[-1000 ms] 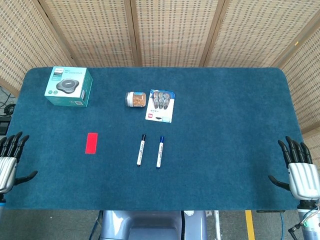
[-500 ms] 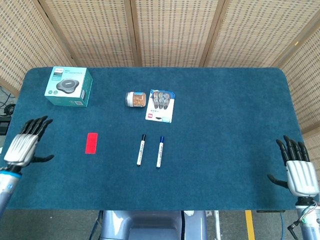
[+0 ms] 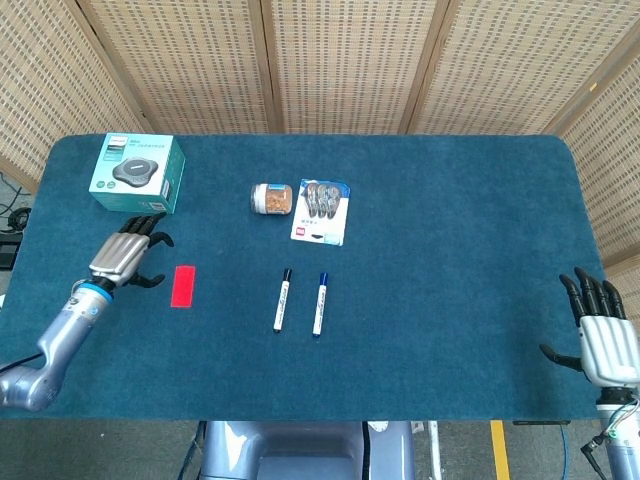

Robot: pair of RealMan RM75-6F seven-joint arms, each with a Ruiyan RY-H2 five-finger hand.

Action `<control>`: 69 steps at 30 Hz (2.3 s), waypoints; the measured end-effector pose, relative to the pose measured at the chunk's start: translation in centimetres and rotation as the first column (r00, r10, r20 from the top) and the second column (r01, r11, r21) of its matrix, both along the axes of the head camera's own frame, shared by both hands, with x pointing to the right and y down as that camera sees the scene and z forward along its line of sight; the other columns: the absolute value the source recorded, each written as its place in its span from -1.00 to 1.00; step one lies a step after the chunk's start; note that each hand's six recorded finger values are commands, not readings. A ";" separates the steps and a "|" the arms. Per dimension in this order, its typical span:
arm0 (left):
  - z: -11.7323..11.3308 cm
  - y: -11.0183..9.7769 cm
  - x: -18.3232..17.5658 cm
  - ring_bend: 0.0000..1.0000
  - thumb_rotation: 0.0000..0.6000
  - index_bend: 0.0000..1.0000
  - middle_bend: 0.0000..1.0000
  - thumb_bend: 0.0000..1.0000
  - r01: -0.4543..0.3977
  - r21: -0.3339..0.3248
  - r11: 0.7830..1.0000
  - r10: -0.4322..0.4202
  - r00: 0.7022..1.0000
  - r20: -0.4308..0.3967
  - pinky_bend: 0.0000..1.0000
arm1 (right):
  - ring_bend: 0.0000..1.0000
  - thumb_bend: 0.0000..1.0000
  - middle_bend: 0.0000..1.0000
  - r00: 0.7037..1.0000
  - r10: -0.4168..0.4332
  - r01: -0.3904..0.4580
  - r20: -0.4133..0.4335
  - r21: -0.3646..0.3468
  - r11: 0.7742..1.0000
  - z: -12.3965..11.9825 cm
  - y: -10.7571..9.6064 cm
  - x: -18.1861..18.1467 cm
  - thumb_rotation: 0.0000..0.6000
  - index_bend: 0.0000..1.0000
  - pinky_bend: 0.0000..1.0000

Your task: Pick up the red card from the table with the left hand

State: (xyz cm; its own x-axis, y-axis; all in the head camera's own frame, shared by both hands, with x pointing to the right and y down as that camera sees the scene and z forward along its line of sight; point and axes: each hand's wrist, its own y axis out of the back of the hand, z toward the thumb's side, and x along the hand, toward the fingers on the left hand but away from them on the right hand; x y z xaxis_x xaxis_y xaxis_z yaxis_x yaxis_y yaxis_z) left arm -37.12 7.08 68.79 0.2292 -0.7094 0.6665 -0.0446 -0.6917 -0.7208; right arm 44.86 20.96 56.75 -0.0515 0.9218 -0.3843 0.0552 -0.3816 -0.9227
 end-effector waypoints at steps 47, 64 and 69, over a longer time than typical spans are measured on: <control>6.7 0.4 1.7 -1.00 1.00 -0.24 -1.00 -0.19 0.056 -0.145 0.988 -0.033 0.987 0.159 -1.00 | -1.00 -1.00 -1.00 1.000 0.015 -0.015 0.018 -0.031 0.999 0.5 -0.1 0.5 1.00 -1.00 -1.00; 7.1 1.0 2.0 -1.00 1.00 -0.20 -1.00 -0.18 0.050 -0.165 0.985 -0.023 0.986 0.162 -1.00 | -1.00 -1.00 -1.00 1.000 0.019 -0.019 0.022 -0.029 0.999 0.4 -0.1 0.6 1.00 -1.00 -1.00; 6.7 1.4 1.8 -1.00 1.00 -0.20 -1.00 -0.18 0.041 -0.175 0.984 -0.014 0.988 0.156 -1.00 | -1.00 -1.00 -1.00 1.000 0.020 -0.019 0.022 -0.030 0.999 0.4 -0.1 0.6 1.00 -1.00 -1.00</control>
State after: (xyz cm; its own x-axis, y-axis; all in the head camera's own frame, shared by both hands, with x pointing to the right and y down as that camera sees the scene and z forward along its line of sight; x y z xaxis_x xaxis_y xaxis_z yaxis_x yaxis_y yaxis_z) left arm -35.32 8.43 75.49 0.0962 -0.5812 0.8081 0.0362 -0.8093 -0.5863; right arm 45.49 20.87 57.16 -0.0603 0.9090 -0.4125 0.0836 -0.4072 -0.9095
